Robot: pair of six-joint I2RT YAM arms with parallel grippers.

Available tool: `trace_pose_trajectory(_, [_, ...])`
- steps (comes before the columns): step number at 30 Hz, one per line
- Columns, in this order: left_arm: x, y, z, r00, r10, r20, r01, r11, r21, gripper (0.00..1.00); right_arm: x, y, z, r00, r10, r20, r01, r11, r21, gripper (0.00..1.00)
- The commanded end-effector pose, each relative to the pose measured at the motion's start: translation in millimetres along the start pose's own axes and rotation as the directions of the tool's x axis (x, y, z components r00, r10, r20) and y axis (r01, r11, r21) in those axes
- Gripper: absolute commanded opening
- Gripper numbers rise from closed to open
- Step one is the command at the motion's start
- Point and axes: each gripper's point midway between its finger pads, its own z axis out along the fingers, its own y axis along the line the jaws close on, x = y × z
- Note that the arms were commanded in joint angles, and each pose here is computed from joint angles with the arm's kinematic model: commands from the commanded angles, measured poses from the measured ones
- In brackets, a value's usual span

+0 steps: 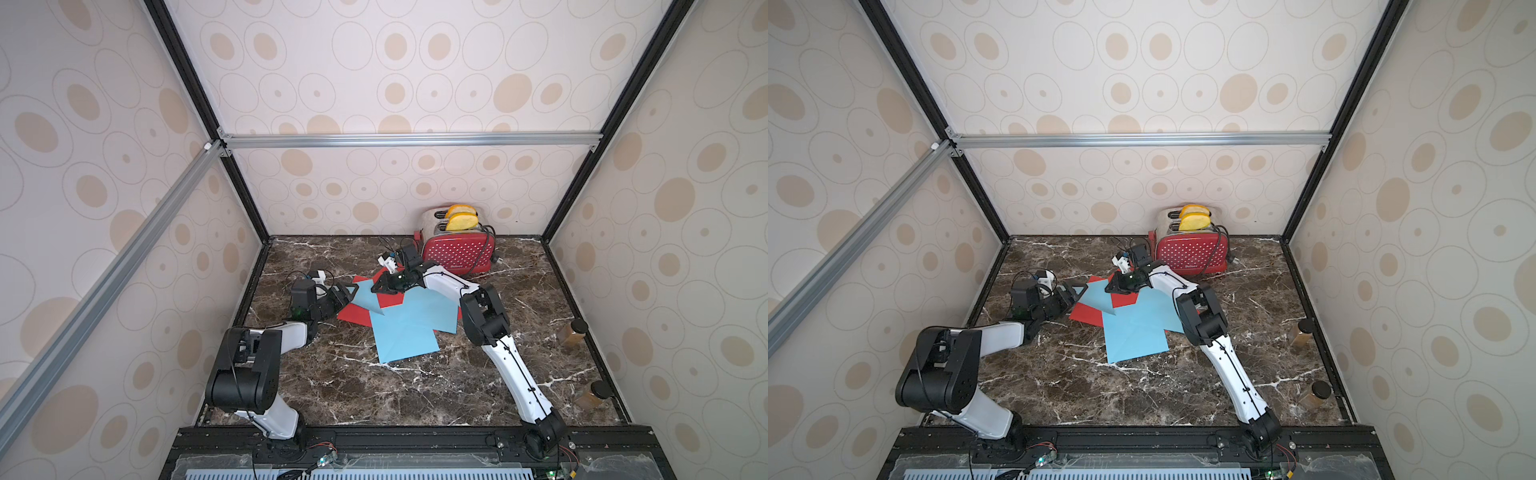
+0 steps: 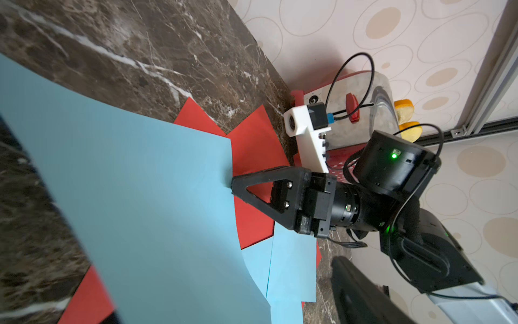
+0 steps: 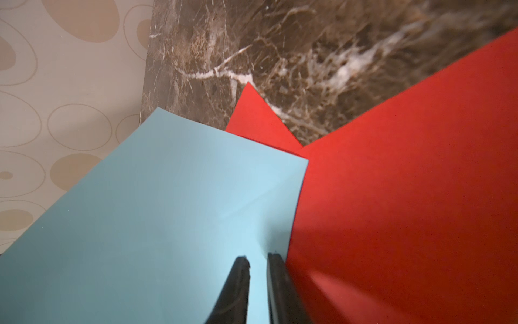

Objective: Sort the scattered colored papers by color
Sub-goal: Pick up the colored paper from the center of the board.

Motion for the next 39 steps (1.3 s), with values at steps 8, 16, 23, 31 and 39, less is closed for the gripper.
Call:
trace_pose_trajectory(8, [4.8,4.6,-7.2,0.998,0.053,-0.032,-0.055,0.996,-0.068,0.6,39.4,-42.1,10.3,0.987,0.127,-0.097,-0.117,0.988,0.105,0.19])
trace_pose_trajectory(16, [2.2,-0.2,-13.5,0.994,0.083,-0.068,-0.09,0.99,-0.109,0.35,38.6,-41.5,9.3,0.988,0.125,-0.095,-0.115,0.988,0.105,0.19])
trace_pose_trajectory(23, [10.4,6.5,-15.9,0.99,0.084,-0.11,-0.099,0.985,-0.139,0.17,37.9,-40.9,9.3,0.988,0.12,-0.096,-0.11,0.989,0.101,0.19])
trace_pose_trajectory(31, [16.6,15.9,-12.3,0.989,0.076,-0.13,-0.097,0.982,-0.164,0.0,38.1,-38.9,8.7,0.988,0.117,-0.099,-0.108,0.99,0.096,0.19])
trace_pose_trajectory(39, [-3.0,-10.8,-23.0,0.989,0.101,-0.109,-0.118,0.98,-0.162,0.0,8.9,-15.9,-26.5,0.998,0.027,-0.053,-0.022,0.994,0.108,0.3])
